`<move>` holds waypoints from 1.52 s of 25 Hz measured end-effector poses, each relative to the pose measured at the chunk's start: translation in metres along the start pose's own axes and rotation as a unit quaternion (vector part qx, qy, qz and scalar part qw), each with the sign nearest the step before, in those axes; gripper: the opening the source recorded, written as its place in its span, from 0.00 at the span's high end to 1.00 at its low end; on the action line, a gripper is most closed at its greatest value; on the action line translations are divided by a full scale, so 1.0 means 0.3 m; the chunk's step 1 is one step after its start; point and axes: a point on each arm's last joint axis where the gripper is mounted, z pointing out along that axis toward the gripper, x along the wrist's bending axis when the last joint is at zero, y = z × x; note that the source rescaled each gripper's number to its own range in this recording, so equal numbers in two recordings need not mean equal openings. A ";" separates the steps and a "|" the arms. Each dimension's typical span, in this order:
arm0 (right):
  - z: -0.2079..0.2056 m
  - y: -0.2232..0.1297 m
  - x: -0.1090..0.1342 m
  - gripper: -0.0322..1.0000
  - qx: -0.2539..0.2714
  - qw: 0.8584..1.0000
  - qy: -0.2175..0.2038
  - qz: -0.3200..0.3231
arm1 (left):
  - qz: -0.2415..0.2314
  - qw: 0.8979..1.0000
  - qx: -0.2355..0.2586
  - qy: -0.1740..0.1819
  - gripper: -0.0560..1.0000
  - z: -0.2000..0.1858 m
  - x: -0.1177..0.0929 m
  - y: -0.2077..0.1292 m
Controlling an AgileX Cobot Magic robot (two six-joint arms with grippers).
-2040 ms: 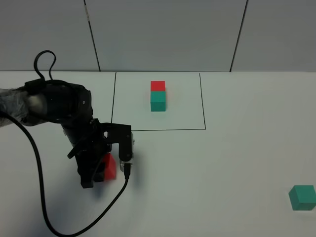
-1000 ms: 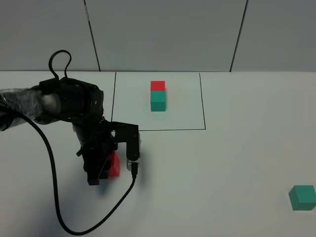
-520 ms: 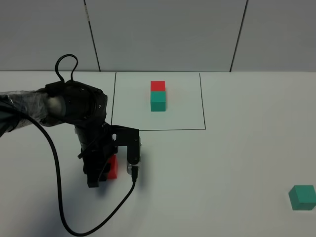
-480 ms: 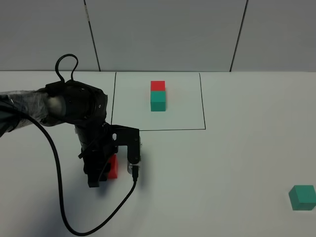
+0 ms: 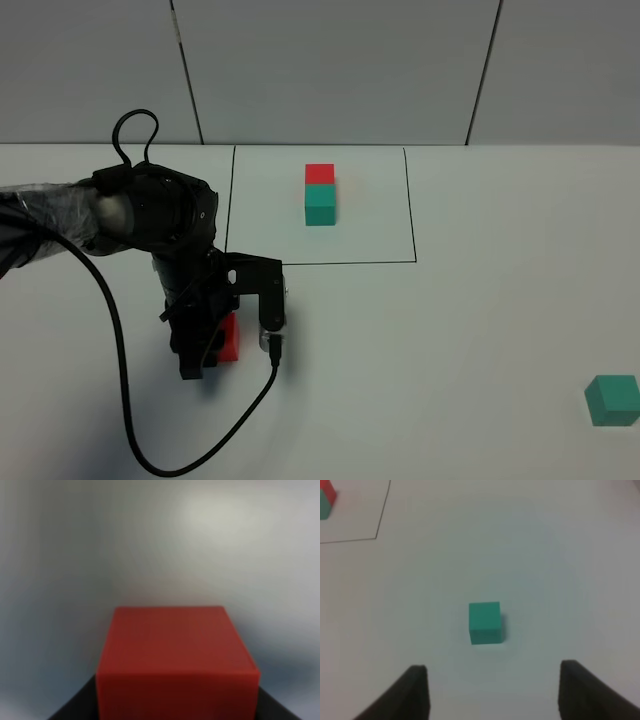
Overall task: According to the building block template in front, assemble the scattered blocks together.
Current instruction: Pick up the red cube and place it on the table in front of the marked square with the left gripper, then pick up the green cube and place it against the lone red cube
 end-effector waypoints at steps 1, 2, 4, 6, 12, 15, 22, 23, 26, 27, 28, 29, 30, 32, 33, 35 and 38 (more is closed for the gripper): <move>0.000 0.000 0.000 0.59 0.000 1.000 0.000 0.000 | 0.000 1.000 -0.001 0.002 0.79 0.001 0.002 0.001; 0.000 0.000 0.000 0.59 0.000 1.000 0.000 0.000 | 0.000 1.000 -0.001 0.002 0.67 0.001 0.002 0.001; 0.000 0.000 0.000 0.59 0.000 1.000 0.000 0.000 | -0.002 1.000 -0.002 0.002 0.44 0.001 0.002 0.002; 0.000 0.000 0.000 0.59 0.000 1.000 0.000 0.000 | -0.010 1.000 -0.003 0.003 0.22 0.001 0.002 0.002; 0.000 0.000 0.000 0.59 0.000 1.000 0.000 0.000 | -0.043 0.999 0.015 0.014 0.00 0.003 0.010 -0.009; 0.000 0.000 0.000 0.59 0.000 1.000 0.000 0.000 | -0.044 0.999 0.026 0.009 0.01 0.002 0.006 -0.016; 0.000 0.000 0.000 0.59 0.000 1.000 0.000 0.000 | -0.048 0.998 0.027 0.008 0.02 -0.024 0.000 -0.018; 0.000 0.000 0.000 0.59 0.000 1.000 0.000 0.000 | -0.048 0.998 0.024 0.013 0.02 -0.041 -0.002 -0.018; 0.000 0.000 0.000 0.59 0.000 1.000 0.000 0.000 | -0.051 0.998 0.021 0.014 0.03 -0.096 -0.015 -0.023; 0.000 0.000 0.000 0.59 0.000 1.000 0.000 0.000 | -0.053 0.998 0.019 0.012 0.03 -0.116 -0.021 -0.024; 0.000 0.000 0.000 0.59 0.000 1.000 0.000 0.000 | -0.056 0.998 0.015 0.010 0.03 -0.135 -0.029 -0.024; 0.000 0.000 0.000 0.59 0.000 1.000 0.000 0.000 | -0.059 0.998 0.009 0.009 0.03 -0.153 -0.035 -0.023; 0.000 0.000 0.000 0.59 0.000 1.000 0.000 0.000 | -0.064 0.998 -0.001 0.009 0.03 -0.177 -0.042 -0.020; 0.000 0.000 0.000 0.59 0.000 1.000 0.000 0.000 | -0.073 0.997 -0.021 0.016 0.04 -0.230 -0.056 -0.017; 0.000 0.000 0.000 0.59 0.000 1.000 0.000 0.000 | -0.077 0.996 -0.029 0.021 0.04 -0.252 -0.061 -0.015; 0.000 0.000 0.000 0.59 0.000 1.000 0.000 0.000 | -0.083 0.995 -0.043 0.035 0.05 -0.301 -0.071 -0.017; 0.000 0.000 0.000 0.59 0.000 1.000 0.000 0.000 | -0.104 0.992 -0.054 0.049 0.06 -0.348 -0.082 -0.024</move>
